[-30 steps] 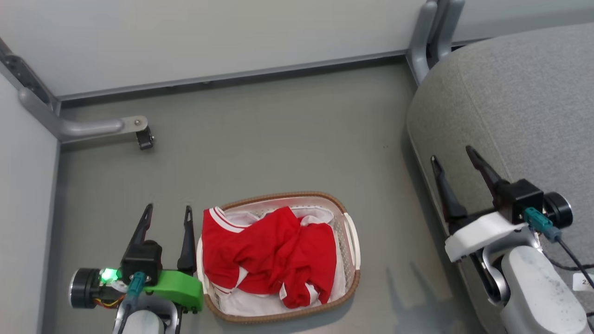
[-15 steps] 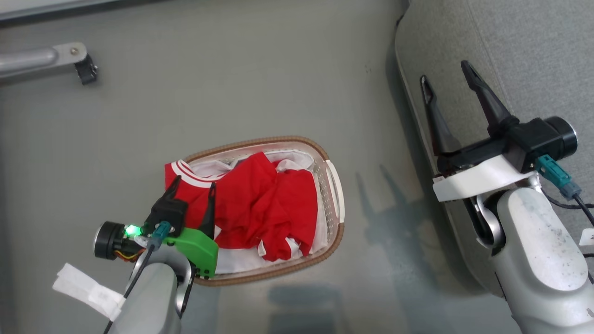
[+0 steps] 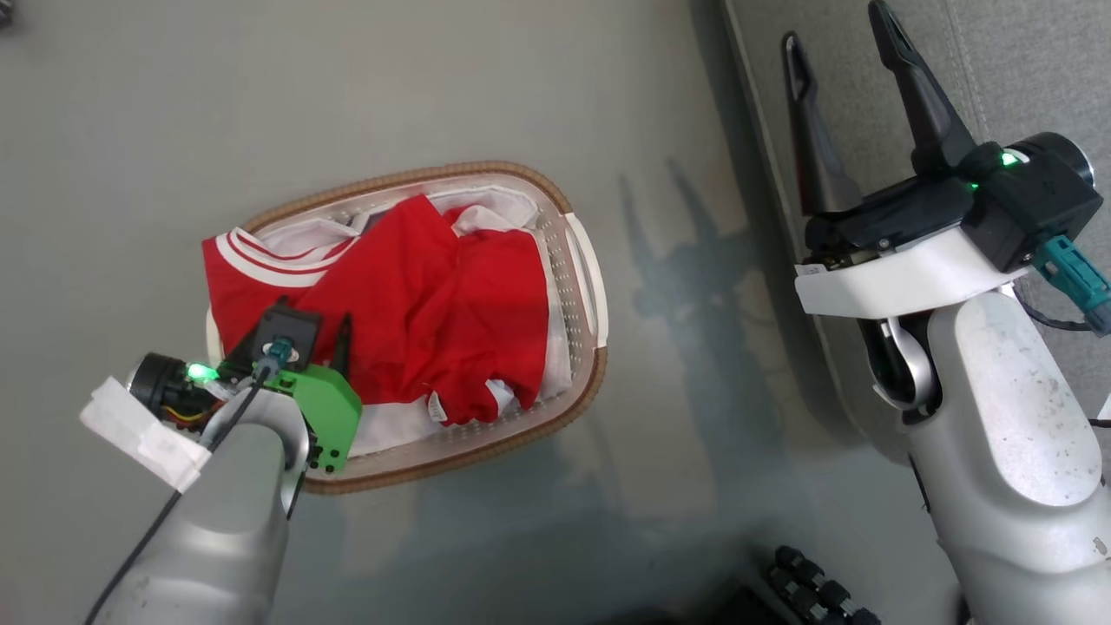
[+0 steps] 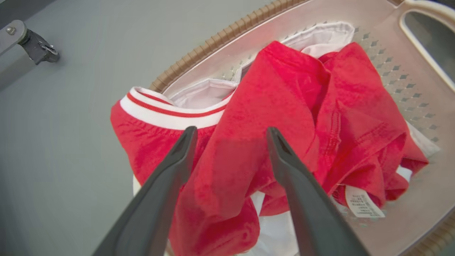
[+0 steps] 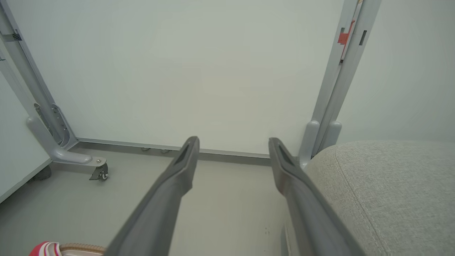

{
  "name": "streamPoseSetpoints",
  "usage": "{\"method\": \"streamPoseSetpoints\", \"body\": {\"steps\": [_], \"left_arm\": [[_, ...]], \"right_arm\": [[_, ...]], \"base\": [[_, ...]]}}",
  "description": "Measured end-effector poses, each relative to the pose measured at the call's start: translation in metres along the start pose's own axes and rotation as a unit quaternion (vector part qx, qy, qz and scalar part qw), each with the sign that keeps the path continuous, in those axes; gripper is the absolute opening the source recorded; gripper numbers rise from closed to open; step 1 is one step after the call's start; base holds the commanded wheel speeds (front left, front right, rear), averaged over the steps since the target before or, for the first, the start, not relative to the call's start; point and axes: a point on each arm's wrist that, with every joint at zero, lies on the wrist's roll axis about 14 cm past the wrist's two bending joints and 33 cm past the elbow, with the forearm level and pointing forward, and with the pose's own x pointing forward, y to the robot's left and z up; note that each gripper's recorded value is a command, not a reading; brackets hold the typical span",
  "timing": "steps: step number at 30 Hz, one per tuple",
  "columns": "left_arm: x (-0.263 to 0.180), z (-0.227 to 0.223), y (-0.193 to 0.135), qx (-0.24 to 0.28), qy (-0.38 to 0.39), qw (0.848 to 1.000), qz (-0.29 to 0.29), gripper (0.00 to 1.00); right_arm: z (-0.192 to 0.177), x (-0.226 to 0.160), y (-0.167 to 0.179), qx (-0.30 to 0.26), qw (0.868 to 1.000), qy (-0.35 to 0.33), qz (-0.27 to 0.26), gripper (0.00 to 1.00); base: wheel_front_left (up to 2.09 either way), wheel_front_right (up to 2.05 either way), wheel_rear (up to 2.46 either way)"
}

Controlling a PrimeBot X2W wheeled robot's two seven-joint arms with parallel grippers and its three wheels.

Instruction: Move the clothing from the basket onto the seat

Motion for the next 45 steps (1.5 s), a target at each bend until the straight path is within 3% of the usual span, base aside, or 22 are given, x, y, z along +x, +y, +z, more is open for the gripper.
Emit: {"method": "streamPoseSetpoints", "body": {"steps": [9, 20, 21, 22, 23, 24, 25, 31, 39, 45], "left_arm": [[0.036, -0.034, -0.003, 0.047, 0.097, 0.994, -0.029, 1.0], [0.052, -0.069, -0.017, 0.061, 0.211, 0.974, -0.051, 1.0], [0.053, -0.071, -0.019, 0.06, 0.216, 0.973, -0.053, 0.97], [0.053, -0.073, -0.02, 0.059, 0.221, 0.972, -0.055, 0.88], [0.053, -0.074, -0.021, 0.057, 0.223, 0.971, -0.057, 0.58], [0.053, -0.075, -0.022, 0.058, 0.225, 0.971, -0.058, 0.2], [0.053, -0.076, -0.023, 0.058, 0.226, 0.971, -0.06, 0.0], [0.053, -0.071, -0.023, 0.047, 0.21, 0.975, -0.058, 0.0], [0.044, -0.021, -0.032, 0.029, 0.077, 0.996, -0.044, 0.0], [0.022, 0.015, -0.031, -0.008, 0.0, 1.0, -0.022, 0.0]], "right_arm": [[-0.04, -0.01, -0.018, 0.001, 0.999, 0.048, -0.026, 1.0], [-0.055, -0.016, -0.026, 0.002, 0.997, 0.07, -0.04, 1.0], [-0.056, -0.016, -0.026, 0.002, 0.997, 0.071, -0.041, 1.0], [-0.057, -0.017, -0.026, 0.003, 0.997, 0.073, -0.041, 1.0], [-0.058, -0.017, -0.026, 0.004, 0.996, 0.074, -0.041, 1.0], [-0.058, -0.017, -0.026, 0.005, 0.996, 0.075, -0.041, 1.0], [-0.06, -0.017, -0.026, 0.006, 0.996, 0.076, -0.041, 1.0], [-0.061, -0.016, -0.025, 0.009, 0.996, 0.075, -0.042, 1.0], [-0.04, -0.017, -0.024, 0.012, 0.997, 0.058, -0.044, 1.0], [-0.028, -0.028, -0.02, 0.017, 0.997, 0.057, -0.046, 1.0]], "base": [[0.0, 0.0, 0.0], [0.0, 0.0, 0.0], [0.0, 0.0, 0.0], [0.0, 0.0, 0.0], [0.0, 0.0, 0.0], [0.0, 0.0, 0.0], [0.0, 0.0, 0.0], [0.0, 0.0, 0.0], [0.0, 0.0, 0.0], [0.0, 0.0, 0.0]]}}
